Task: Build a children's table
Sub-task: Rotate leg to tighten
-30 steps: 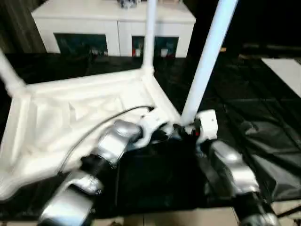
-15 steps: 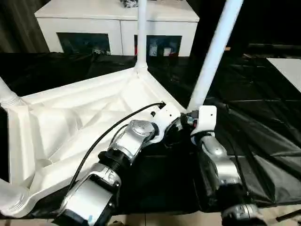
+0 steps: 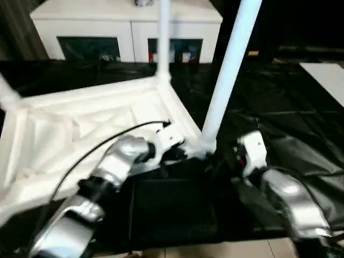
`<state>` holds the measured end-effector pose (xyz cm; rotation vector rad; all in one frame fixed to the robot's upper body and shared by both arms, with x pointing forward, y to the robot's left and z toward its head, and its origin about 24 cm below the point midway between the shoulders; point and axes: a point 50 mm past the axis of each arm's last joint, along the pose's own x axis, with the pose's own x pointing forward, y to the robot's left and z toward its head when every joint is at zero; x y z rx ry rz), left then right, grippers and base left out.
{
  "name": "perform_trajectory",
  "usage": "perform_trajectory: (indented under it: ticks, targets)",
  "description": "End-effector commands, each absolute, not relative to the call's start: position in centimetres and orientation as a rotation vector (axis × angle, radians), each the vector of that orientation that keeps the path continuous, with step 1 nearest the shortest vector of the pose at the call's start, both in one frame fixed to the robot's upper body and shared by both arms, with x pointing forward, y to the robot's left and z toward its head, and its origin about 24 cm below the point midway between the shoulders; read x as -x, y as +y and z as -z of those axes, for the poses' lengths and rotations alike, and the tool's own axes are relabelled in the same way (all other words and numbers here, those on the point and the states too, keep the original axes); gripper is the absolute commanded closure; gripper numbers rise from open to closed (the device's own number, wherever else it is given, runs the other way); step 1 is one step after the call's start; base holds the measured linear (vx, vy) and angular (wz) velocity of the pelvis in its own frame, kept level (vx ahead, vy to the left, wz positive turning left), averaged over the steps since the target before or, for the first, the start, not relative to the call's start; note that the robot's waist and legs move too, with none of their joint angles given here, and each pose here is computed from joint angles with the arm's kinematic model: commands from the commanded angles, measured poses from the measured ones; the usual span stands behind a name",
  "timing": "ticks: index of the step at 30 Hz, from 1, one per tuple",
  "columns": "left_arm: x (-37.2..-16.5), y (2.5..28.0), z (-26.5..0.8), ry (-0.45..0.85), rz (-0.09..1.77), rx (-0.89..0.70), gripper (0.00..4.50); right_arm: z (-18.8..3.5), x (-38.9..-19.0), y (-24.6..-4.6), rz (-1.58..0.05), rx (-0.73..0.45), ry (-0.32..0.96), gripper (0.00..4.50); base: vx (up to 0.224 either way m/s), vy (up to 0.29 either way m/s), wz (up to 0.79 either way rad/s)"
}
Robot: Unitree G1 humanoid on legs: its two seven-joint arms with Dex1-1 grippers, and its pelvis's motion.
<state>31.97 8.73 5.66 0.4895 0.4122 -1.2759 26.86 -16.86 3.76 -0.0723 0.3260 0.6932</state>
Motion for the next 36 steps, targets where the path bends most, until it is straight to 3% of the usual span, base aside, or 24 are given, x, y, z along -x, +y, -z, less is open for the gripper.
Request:
perform_trajectory:
  ticks: [1, 9, 10, 14, 27, 36]
  targets:
    - [-30.4, 7.9, -5.2, 0.453, 1.443, -0.509, 4.5, -4.5, -26.5, -16.3, -0.8, 0.058, 0.315, 0.05, 0.0, 0.0, 0.0]
    - [-29.9, 8.3, -6.0, 0.46, 1.492, -0.538, 4.5, -5.4, -27.1, -16.8, -0.874, 0.079, 0.317, 0.05, 0.0, 0.0, 0.0]
    - [-30.0, 8.5, -6.0, 0.461, 1.483, -0.541, 4.5, -5.3, -27.1, -16.7, -0.889, 0.096, 0.33, 0.34, 0.0, 0.0, 0.0]
    - [-30.1, 8.7, -6.1, 0.467, 1.472, -0.542, 4.5, -5.1, -26.9, -16.7, -0.924, 0.126, 0.353, 0.48, 0.0, 0.0, 0.0]
    - [-30.0, 8.9, -6.1, 0.477, 1.465, -0.542, 4.5, -4.4, -26.5, -17.0, -0.958, 0.166, 0.394, 1.59, 0.0, 0.0, 0.0]
    - [-30.2, 8.8, -6.1, 0.482, 1.445, -0.525, 4.5, -4.1, -26.5, -16.4, -0.939, 0.119, 0.367, 1.8, 0.0, 0.0, 0.0]
